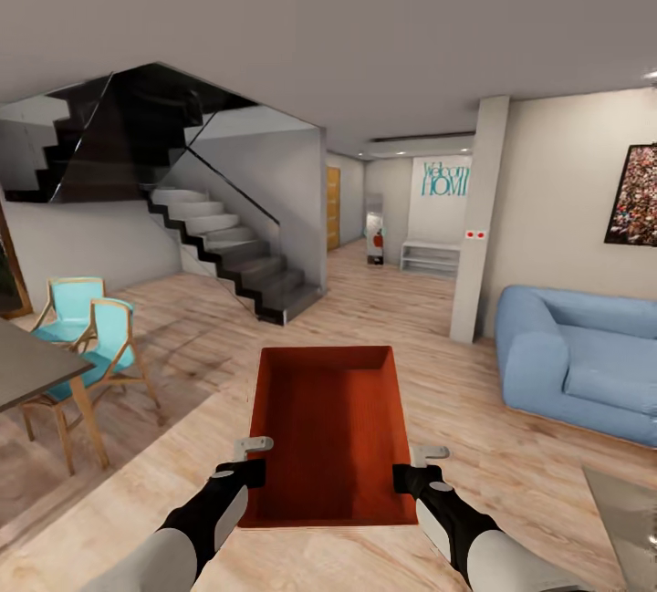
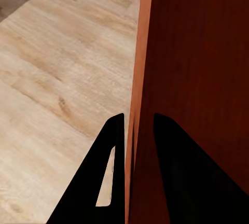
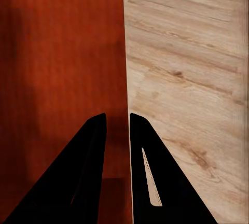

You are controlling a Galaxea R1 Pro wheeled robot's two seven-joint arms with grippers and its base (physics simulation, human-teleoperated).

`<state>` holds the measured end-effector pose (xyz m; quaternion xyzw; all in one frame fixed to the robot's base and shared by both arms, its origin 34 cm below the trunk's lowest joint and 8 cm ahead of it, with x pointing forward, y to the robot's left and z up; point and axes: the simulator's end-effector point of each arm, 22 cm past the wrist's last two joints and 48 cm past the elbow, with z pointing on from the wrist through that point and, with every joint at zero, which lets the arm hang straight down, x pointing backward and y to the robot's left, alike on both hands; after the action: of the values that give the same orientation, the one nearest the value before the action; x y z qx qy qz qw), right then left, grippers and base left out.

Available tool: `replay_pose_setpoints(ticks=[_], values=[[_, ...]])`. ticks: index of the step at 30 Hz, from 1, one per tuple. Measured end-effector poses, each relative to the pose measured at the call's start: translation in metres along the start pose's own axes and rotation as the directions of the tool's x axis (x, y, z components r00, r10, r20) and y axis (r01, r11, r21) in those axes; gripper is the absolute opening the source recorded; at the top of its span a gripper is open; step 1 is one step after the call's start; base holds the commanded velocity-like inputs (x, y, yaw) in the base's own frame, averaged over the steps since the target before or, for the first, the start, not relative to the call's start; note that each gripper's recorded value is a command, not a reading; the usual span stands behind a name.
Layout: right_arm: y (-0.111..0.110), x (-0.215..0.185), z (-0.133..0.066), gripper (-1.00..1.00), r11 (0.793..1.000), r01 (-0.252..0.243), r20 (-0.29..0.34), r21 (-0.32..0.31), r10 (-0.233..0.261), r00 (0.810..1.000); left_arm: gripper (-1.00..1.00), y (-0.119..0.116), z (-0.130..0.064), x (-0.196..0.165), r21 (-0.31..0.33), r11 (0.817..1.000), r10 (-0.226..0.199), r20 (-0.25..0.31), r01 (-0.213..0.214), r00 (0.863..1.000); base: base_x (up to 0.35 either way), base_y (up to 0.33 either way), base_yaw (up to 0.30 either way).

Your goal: Move the two storage containers from the living room to the garage. In the garage, place one container on the floor and stack the other container on top of it (either order is fine).

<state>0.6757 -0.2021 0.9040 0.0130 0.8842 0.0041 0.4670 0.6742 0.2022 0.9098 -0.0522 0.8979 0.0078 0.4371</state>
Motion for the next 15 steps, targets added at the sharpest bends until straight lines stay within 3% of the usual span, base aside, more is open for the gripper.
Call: replay_pose_setpoints(ticks=[15], values=[[-0.0002,-0.0001,0.0,-1.0,1.0,0.0,0.001,0.0,0.0,1.0,-1.0,-0.0002,0.0,-0.0003,0.0,1.0,0.0,0.001,0.0,1.0,0.322,0.0,-0.247]])
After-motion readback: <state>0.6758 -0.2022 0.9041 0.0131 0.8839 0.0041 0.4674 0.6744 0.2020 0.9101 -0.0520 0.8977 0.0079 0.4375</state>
